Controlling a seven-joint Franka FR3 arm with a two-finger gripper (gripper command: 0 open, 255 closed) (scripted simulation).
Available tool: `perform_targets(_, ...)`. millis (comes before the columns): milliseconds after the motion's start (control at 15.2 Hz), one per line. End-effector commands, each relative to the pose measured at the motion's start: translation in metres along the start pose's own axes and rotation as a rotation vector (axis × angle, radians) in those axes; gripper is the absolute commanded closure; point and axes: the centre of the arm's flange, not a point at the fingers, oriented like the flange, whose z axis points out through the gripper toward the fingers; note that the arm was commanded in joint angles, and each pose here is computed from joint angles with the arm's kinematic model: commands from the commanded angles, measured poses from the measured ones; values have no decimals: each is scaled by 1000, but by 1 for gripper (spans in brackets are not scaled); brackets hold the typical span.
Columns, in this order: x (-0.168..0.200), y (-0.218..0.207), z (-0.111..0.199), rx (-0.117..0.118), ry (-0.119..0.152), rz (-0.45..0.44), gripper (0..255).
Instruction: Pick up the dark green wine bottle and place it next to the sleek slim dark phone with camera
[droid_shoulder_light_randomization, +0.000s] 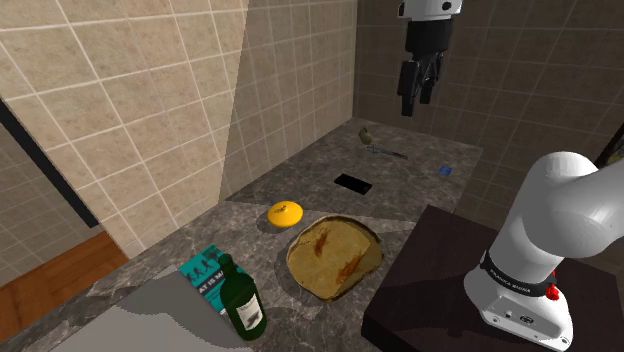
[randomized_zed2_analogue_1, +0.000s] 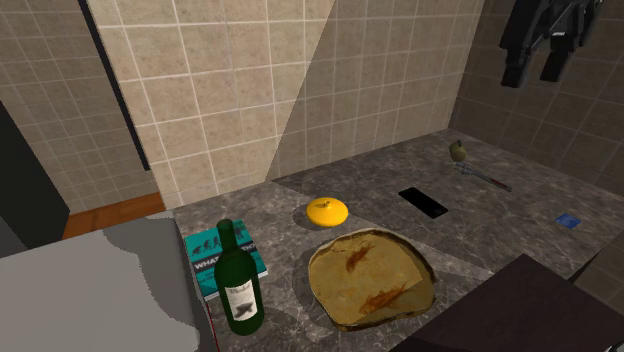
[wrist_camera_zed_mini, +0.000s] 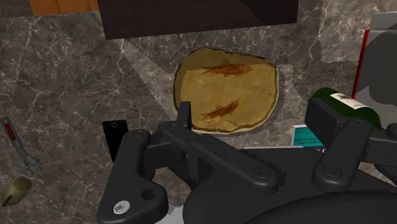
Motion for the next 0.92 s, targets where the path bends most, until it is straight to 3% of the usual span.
perform_targets(0, 0, 0, 0, 0, 0, 0, 0)
perform_targets(858, 62, -135, 84, -10, 41, 0, 0)
